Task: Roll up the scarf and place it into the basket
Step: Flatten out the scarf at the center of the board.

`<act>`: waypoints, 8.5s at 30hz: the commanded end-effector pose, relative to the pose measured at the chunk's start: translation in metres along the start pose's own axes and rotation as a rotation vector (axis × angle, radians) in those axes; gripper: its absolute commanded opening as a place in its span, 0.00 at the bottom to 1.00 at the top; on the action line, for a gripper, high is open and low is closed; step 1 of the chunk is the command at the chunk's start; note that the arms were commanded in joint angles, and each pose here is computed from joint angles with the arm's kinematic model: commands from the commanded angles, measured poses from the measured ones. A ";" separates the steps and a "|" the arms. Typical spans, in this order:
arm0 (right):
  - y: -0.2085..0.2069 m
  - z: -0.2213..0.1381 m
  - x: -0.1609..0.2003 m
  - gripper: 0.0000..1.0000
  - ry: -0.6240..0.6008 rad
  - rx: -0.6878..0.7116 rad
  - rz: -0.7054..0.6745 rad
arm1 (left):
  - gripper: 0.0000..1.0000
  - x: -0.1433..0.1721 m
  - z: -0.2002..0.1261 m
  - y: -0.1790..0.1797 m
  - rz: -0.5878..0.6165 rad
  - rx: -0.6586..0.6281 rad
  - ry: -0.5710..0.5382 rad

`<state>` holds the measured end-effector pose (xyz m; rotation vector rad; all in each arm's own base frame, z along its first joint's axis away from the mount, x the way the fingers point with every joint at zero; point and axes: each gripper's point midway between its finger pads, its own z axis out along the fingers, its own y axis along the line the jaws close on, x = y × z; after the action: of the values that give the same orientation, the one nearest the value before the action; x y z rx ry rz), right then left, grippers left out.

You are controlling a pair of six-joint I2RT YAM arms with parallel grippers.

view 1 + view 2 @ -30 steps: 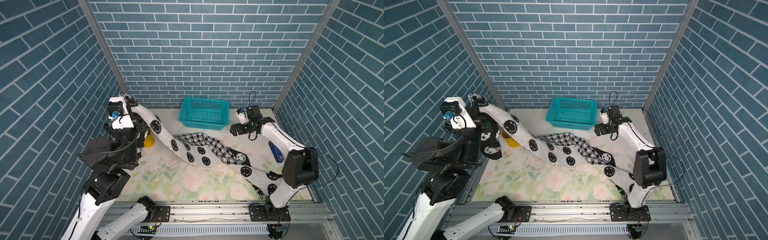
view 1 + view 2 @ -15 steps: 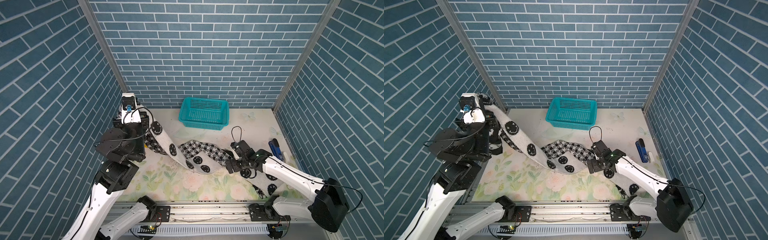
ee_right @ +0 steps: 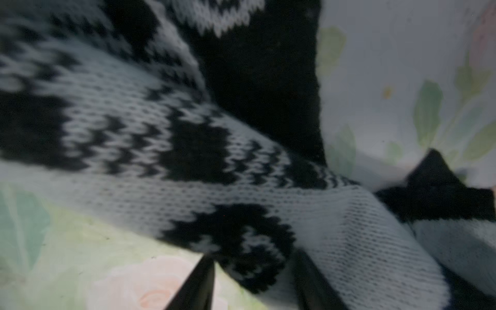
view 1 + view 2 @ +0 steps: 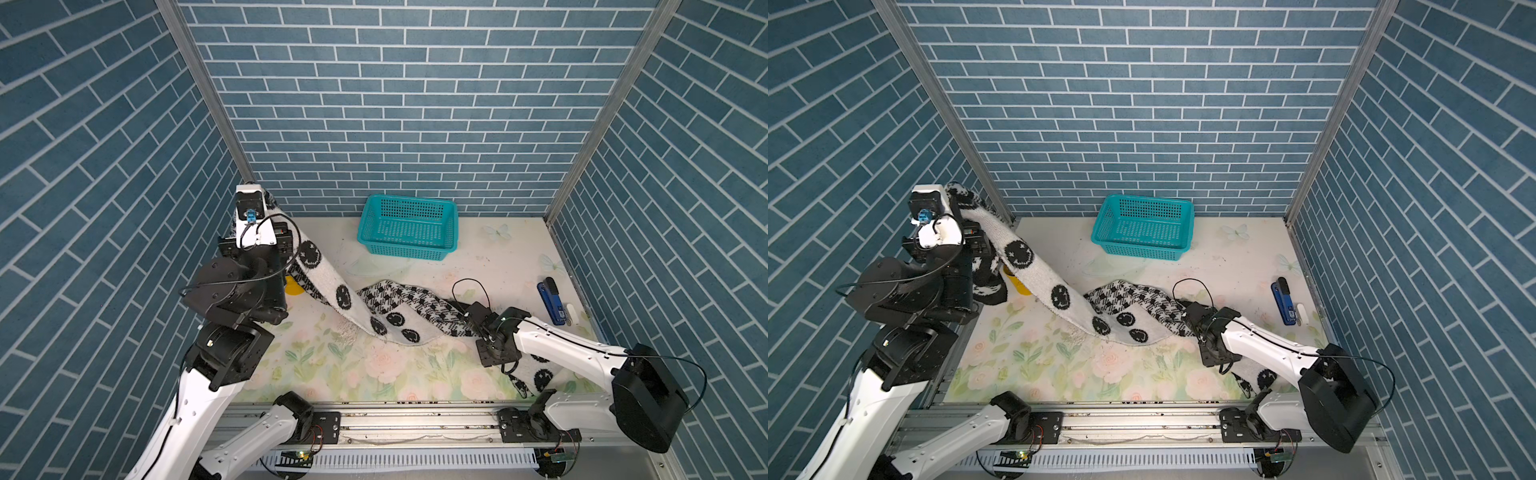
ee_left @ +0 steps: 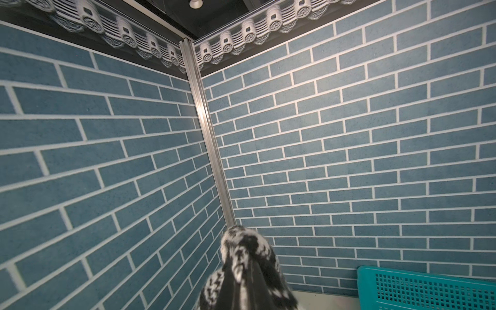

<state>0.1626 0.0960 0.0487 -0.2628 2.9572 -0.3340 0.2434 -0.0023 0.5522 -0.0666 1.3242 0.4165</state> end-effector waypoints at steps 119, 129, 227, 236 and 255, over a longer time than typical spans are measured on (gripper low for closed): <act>-0.370 -0.329 -0.198 0.00 -0.746 0.703 0.645 | 1.00 0.488 -0.125 -0.126 -0.742 -0.347 1.309; -0.377 -0.344 -0.174 0.00 -0.800 0.708 0.673 | 1.00 0.457 -0.080 -0.018 -0.540 -0.680 1.052; 0.359 -0.259 -0.146 0.23 -0.620 -0.626 -0.746 | 1.00 0.244 0.047 0.032 -0.568 -0.163 0.902; 0.220 -0.252 -0.190 1.00 -0.729 -0.555 -0.418 | 1.00 0.277 0.040 -0.019 -0.645 0.078 0.984; 0.070 -0.083 -0.161 1.00 -0.492 -0.486 -0.098 | 1.00 0.348 -0.098 -0.325 -0.296 0.723 1.364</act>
<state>0.2890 0.2014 0.1191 -0.5183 2.5544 0.2945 0.3181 -0.2239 0.1550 0.0663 2.6442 -0.6158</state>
